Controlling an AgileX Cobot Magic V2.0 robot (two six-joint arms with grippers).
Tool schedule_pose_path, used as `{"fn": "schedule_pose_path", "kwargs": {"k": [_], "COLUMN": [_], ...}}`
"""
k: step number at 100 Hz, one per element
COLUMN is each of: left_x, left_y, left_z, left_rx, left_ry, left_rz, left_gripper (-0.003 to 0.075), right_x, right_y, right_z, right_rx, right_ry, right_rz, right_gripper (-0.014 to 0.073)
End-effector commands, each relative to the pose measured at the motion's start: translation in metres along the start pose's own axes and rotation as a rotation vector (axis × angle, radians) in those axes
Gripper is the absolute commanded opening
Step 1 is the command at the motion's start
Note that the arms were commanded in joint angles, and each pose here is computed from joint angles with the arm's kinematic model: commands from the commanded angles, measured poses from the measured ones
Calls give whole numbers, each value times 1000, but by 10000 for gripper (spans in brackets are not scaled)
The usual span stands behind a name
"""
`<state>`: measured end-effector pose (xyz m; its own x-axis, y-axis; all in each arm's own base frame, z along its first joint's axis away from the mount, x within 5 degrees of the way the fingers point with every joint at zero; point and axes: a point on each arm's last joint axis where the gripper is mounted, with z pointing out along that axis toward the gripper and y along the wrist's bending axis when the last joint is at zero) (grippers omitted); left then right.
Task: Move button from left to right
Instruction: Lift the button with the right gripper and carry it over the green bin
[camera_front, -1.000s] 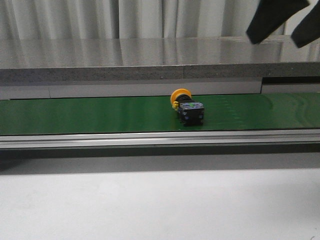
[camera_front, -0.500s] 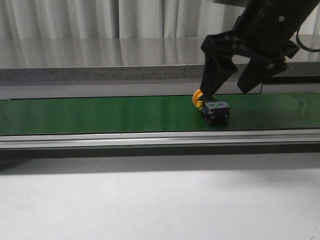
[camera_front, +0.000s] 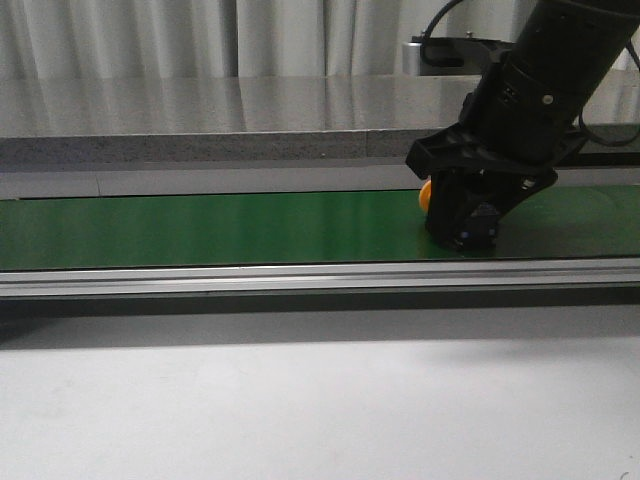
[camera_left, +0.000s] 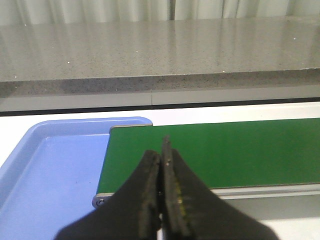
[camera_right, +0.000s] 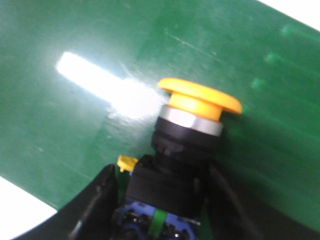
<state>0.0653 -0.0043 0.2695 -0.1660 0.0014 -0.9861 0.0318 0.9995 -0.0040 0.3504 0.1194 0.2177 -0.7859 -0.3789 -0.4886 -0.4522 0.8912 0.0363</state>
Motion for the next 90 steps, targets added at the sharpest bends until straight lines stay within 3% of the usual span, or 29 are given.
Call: {"fn": "schedule_pose_path", "kwargs": {"k": [1, 16, 28, 49, 66, 90], "left_x": [-16, -16, -16, -16, -16, -16], "left_y": [1, 1, 1, 1, 1, 1], "left_z": [-3, -3, -3, -3, -3, -3], "left_rx": [-13, -13, -13, -13, -13, -13], "left_ry": [-97, -97, -97, -97, -97, -97], "left_rz": [-9, -9, -9, -9, -9, -9], "left_gripper": [-21, -21, -21, -21, -21, -21], "right_x": [-19, -27, -29, -10, 24, 57], "right_y": [0, -5, -27, -98, -160, -216], "right_z": [-26, -44, -67, -109, -130, -157], "right_rx": [8, 18, 73, 280, 404, 564], "right_ry": [-95, -105, -160, -199, -169, -242], "right_rz": [1, -6, 23, 107, 263, 399], "right_gripper": [264, 264, 264, 264, 264, 264]}}
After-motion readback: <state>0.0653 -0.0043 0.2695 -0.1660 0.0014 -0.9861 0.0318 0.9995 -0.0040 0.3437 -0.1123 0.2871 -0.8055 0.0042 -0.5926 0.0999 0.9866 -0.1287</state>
